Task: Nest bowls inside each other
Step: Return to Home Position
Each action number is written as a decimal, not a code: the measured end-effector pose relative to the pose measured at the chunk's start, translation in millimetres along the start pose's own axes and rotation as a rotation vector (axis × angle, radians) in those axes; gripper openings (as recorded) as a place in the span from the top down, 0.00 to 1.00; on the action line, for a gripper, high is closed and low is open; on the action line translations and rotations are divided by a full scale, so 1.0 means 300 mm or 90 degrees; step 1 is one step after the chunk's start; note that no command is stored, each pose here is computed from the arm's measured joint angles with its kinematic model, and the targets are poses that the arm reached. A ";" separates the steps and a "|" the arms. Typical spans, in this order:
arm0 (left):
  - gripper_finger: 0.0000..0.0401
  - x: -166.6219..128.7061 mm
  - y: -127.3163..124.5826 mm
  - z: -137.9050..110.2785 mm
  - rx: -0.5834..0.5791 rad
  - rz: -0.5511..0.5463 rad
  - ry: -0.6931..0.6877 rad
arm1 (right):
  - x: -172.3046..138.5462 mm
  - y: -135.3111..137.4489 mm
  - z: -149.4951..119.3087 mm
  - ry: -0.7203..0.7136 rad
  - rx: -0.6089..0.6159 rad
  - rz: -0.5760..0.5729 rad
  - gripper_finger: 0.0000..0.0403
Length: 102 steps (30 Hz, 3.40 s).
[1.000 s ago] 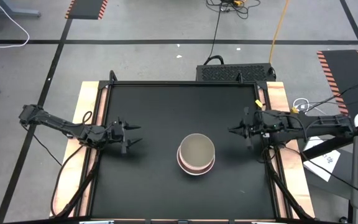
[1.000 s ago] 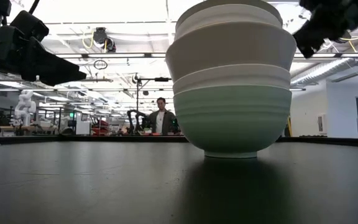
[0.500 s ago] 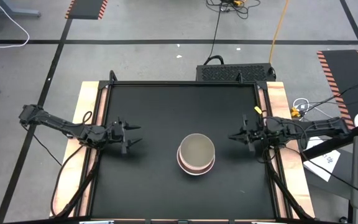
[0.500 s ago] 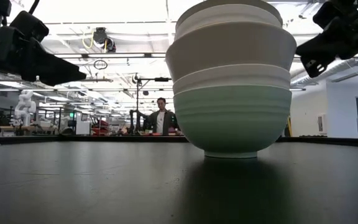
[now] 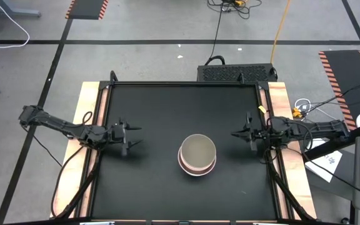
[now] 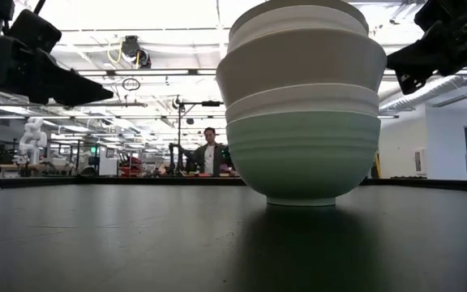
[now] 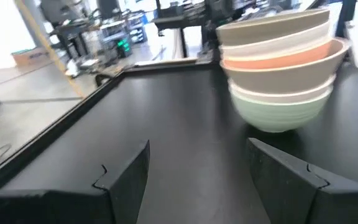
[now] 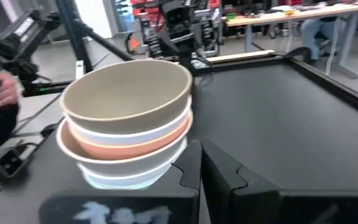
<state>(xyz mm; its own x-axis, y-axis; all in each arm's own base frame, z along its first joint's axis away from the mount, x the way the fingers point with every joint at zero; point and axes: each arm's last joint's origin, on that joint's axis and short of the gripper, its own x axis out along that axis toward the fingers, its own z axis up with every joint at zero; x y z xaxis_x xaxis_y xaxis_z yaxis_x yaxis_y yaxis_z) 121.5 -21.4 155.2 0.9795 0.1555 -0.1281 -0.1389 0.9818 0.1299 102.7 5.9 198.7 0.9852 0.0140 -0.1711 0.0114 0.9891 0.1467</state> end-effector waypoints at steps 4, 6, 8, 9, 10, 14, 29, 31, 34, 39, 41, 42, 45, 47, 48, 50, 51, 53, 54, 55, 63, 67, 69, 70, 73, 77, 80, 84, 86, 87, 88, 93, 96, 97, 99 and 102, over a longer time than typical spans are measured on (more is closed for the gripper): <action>0.33 0.006 0.010 0.003 0.017 -0.033 -0.008 | 0.014 -0.020 -0.029 -0.011 0.008 -0.025 1.00; 0.33 0.011 0.021 0.001 0.022 -0.038 -0.008 | 0.026 -0.033 -0.057 -0.021 0.018 -0.036 1.00; 0.33 0.016 0.035 0.000 0.019 -0.044 -0.007 | 0.037 -0.048 -0.091 -0.031 0.032 -0.045 1.00; 0.33 0.018 0.043 -0.001 0.017 -0.051 -0.007 | 0.042 -0.055 -0.107 -0.032 0.035 -0.041 1.00; 0.33 0.020 0.050 -0.002 0.016 -0.059 -0.008 | 0.044 -0.059 -0.112 -0.043 0.038 -0.032 1.00; 0.33 0.026 0.084 -0.004 0.010 -0.077 -0.011 | 0.040 -0.074 -0.087 -0.099 0.034 -0.024 1.00; 0.33 0.021 0.194 -0.033 -0.024 -0.042 0.018 | 0.042 -0.125 -0.100 -0.058 0.012 -0.023 1.00; 0.33 0.020 0.200 -0.041 -0.036 -0.036 0.032 | 0.043 -0.125 -0.102 -0.053 0.010 -0.019 1.00; 0.33 0.017 0.204 -0.060 -0.044 -0.031 0.069 | 0.045 -0.125 -0.104 -0.048 0.007 -0.016 1.00; 0.33 0.013 0.210 -0.076 -0.050 -0.020 0.098 | 0.048 -0.126 -0.109 -0.037 0.005 -0.014 1.00; 0.33 0.012 0.213 -0.076 -0.052 -0.015 0.098 | 0.050 -0.127 -0.112 -0.030 0.006 -0.015 1.00; 0.33 0.012 0.215 -0.076 -0.052 -0.013 0.098 | 0.051 -0.128 -0.116 -0.023 0.008 -0.015 1.00; 0.33 0.012 0.218 -0.074 -0.052 -0.008 0.093 | 0.052 -0.129 -0.119 -0.016 0.011 -0.016 1.00; 0.33 0.013 0.221 -0.066 -0.052 -0.003 0.077 | 0.052 -0.128 -0.109 -0.035 0.006 -0.014 1.00; 0.33 0.013 0.222 -0.061 -0.051 -0.002 0.067 | 0.051 -0.126 -0.101 -0.051 0.001 -0.010 1.00; 0.33 0.015 0.223 -0.044 -0.049 -0.007 0.034 | 0.050 -0.123 -0.085 -0.078 0.000 0.004 1.00; 0.33 0.015 0.224 -0.036 -0.052 -0.011 0.018 | 0.049 -0.121 -0.081 -0.083 0.001 0.015 1.00; 0.33 0.015 0.225 -0.022 -0.055 -0.016 -0.010 | 0.049 -0.118 -0.081 -0.076 0.005 0.032 1.00; 0.33 0.015 0.225 -0.018 -0.055 -0.017 -0.019 | 0.049 -0.117 -0.083 -0.070 0.007 0.041 1.00; 0.33 0.015 0.225 -0.015 -0.053 -0.020 -0.024 | 0.049 -0.116 -0.084 -0.065 0.008 0.043 1.00; 0.33 0.016 0.234 0.056 -0.052 -0.045 -0.041 | 0.034 -0.103 0.003 -0.069 -0.018 0.042 1.00; 0.33 0.013 0.243 0.115 -0.046 -0.049 -0.020 | 0.027 -0.098 0.039 -0.048 -0.025 0.037 1.00; 0.33 0.009 0.247 0.142 -0.045 -0.048 -0.009 | 0.025 -0.096 0.052 -0.052 -0.026 0.035 1.00; 0.33 0.007 0.248 0.155 -0.045 -0.048 -0.005 | 0.023 -0.096 0.057 -0.054 -0.026 0.029 1.00; 0.33 -0.001 0.251 0.183 -0.040 -0.047 -0.005 | 0.016 -0.099 0.061 -0.046 -0.027 -0.010 1.00; 0.33 -0.032 0.244 0.187 -0.029 -0.030 -0.013 | -0.003 -0.095 0.049 -0.031 -0.030 -0.018 1.00; 0.33 -0.066 0.231 0.169 -0.029 -0.027 -0.011 | -0.026 -0.086 0.046 -0.040 -0.027 -0.008 1.00; 0.33 -0.106 0.219 0.153 -0.032 -0.004 -0.050 | -0.060 -0.074 0.045 -0.062 -0.020 0.006 1.00; 0.33 -0.116 0.216 0.139 -0.040 0.015 -0.063 | -0.070 -0.070 0.043 -0.067 -0.020 0.007 1.00; 0.33 -0.120 0.215 0.136 -0.039 0.017 -0.068 | -0.072 -0.070 0.043 -0.069 -0.018 0.007 1.00; 0.33 -0.123 0.213 0.133 -0.040 0.017 -0.070 | -0.075 -0.069 0.044 -0.073 -0.015 0.007 1.00; 0.33 -0.129 0.208 0.116 -0.050 0.011 -0.052 | -0.084 -0.066 0.045 -0.094 -0.004 0.011 1.00; 0.33 -0.135 0.205 0.111 -0.051 0.011 -0.049 | -0.084 -0.067 0.029 -0.100 -0.001 0.012 1.00; 0.33 -0.137 0.204 0.110 -0.051 0.010 -0.048 | -0.081 -0.069 0.024 -0.100 0.000 0.012 1.00; 0.33 -0.137 0.204 0.107 -0.052 0.009 -0.044 | -0.070 -0.074 0.008 -0.101 0.001 0.012 1.00; 0.33 -0.136 0.201 0.106 -0.052 0.004 -0.040 | -0.046 -0.084 -0.024 -0.123 0.005 0.016 1.00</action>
<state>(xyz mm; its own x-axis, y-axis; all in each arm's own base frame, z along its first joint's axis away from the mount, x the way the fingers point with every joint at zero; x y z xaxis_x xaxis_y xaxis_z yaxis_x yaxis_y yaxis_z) 77.6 28.0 199.4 0.9854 0.1574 -0.0650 -0.1543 0.9868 0.0495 87.6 -18.3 190.4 0.9997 0.0104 0.0224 -0.0138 0.9877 0.1558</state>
